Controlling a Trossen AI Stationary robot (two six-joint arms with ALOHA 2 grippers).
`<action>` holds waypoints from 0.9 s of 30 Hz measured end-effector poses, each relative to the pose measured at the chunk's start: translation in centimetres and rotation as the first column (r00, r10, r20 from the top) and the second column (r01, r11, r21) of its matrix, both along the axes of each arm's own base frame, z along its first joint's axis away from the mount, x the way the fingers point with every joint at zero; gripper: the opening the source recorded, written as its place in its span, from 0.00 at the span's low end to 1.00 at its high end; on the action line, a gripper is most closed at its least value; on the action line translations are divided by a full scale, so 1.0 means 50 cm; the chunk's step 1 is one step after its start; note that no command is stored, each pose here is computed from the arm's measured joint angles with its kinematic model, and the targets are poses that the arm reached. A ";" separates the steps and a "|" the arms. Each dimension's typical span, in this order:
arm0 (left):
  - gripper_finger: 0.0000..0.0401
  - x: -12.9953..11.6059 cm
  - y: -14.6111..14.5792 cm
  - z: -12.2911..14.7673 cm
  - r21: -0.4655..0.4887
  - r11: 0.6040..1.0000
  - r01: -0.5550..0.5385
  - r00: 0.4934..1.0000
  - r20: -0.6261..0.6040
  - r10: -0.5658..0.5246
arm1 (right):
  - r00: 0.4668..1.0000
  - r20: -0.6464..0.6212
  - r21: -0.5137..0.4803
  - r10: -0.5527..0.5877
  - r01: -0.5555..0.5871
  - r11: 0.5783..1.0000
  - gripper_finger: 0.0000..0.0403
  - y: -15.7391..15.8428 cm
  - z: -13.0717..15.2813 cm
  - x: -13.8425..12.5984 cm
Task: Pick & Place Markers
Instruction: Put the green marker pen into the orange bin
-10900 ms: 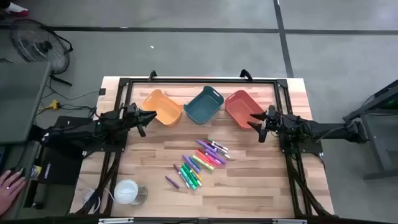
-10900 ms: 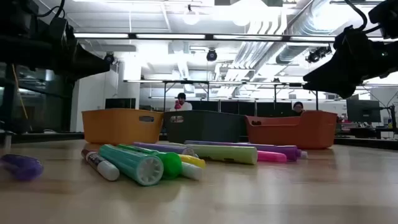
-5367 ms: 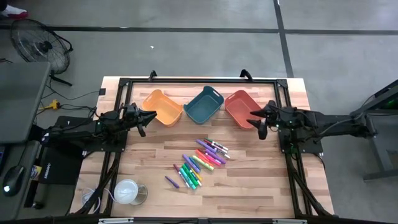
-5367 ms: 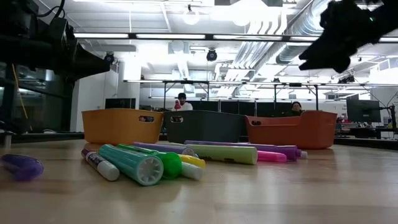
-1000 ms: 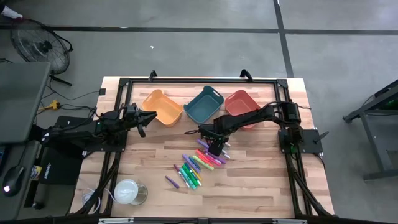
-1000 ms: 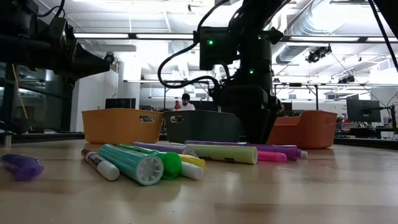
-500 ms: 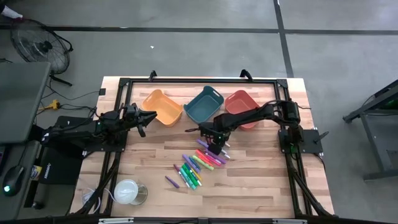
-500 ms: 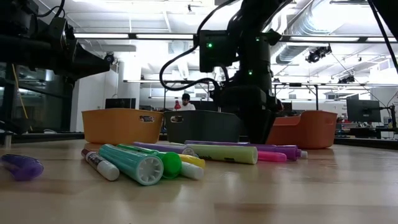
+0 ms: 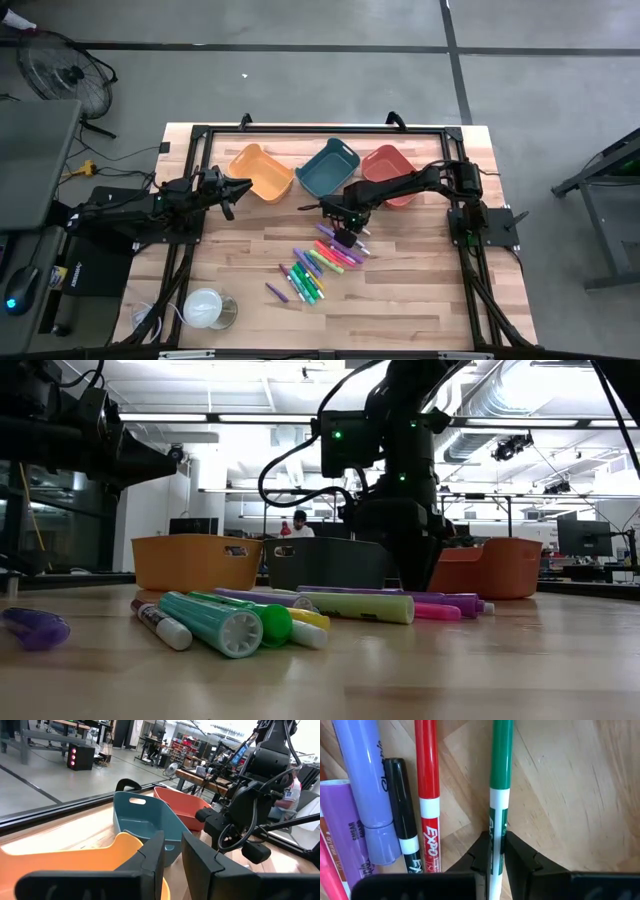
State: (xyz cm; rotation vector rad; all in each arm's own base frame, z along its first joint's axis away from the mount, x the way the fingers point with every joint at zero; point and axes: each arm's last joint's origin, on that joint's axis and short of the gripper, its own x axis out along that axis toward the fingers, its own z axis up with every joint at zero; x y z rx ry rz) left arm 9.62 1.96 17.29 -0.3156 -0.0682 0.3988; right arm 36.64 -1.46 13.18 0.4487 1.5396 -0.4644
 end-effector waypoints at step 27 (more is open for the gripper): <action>0.15 0.000 0.000 0.000 0.000 1.000 0.000 1.000 0.000 0.000 | 1.000 -0.006 0.039 0.022 -0.022 0.999 0.06 0.002 0.000 -0.002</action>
